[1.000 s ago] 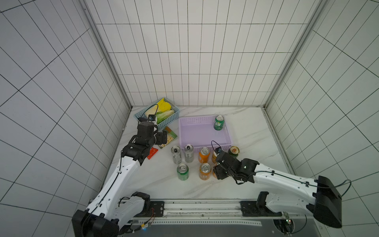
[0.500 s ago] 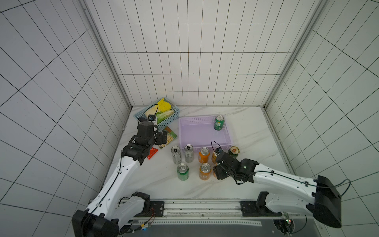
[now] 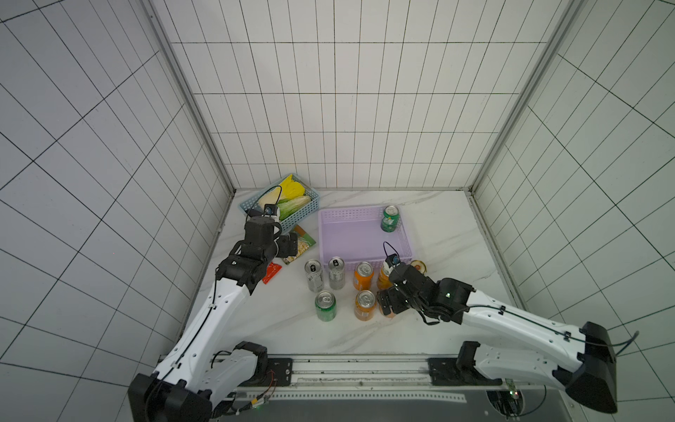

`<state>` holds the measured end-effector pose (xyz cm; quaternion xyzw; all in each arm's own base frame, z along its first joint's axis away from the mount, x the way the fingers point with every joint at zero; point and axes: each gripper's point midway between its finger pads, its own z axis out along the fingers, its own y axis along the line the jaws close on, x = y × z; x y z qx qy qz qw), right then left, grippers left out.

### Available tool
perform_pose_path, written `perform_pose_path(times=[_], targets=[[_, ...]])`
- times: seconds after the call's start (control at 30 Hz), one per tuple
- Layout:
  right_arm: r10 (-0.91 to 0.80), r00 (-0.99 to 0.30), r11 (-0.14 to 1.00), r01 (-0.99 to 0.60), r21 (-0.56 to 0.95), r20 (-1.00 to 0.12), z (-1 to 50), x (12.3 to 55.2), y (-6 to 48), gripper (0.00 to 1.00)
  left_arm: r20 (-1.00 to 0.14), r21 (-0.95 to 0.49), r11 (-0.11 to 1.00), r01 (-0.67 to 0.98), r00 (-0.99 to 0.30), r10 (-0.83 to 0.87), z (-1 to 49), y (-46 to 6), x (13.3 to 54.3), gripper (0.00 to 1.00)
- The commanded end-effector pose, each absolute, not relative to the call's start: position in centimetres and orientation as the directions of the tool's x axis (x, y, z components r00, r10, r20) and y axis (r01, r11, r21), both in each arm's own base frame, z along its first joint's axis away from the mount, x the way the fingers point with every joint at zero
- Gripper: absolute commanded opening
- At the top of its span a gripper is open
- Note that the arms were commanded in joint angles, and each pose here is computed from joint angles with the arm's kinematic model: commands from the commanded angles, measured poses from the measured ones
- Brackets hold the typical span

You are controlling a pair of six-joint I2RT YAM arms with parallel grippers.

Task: Take out the drinks from the basket
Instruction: Place the drink at the center of the board, then pick up the drink from the basket.

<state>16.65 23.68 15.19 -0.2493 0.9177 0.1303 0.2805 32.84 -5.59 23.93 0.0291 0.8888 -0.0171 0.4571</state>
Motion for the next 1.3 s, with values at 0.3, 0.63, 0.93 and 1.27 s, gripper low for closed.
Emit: perform_pose_path(times=[0.3, 0.63, 0.93, 1.27], targets=[[-0.374, -0.685, 0.844, -0.531, 0.077, -0.625, 21.7, 21.5, 22.5, 0.99, -0.822, 0.0, 0.998, 0.069, -0.568, 0.039, 24.1, -5.6, 33.1, 0.99], [-0.33, -0.706, 0.888, -0.458, 0.048, -0.626, 22.2, 30.4, 19.8, 0.99, -0.823, 0.001, 0.998, 0.069, -0.567, 0.04, 24.2, -5.5, 33.1, 0.98], [-0.251, -0.739, 0.915, -0.392, 0.096, -0.625, 20.8, 38.2, 19.3, 1.0, -0.821, 0.0, 0.997, 0.072, -0.569, 0.041, 24.1, -5.6, 33.1, 0.98], [-0.222, -0.764, 0.943, -0.326, 0.065, -0.606, 19.0, 45.0, 19.4, 0.98, -0.821, 0.0, 0.997, 0.071, -0.569, 0.041, 24.1, -5.6, 33.1, 0.98]])
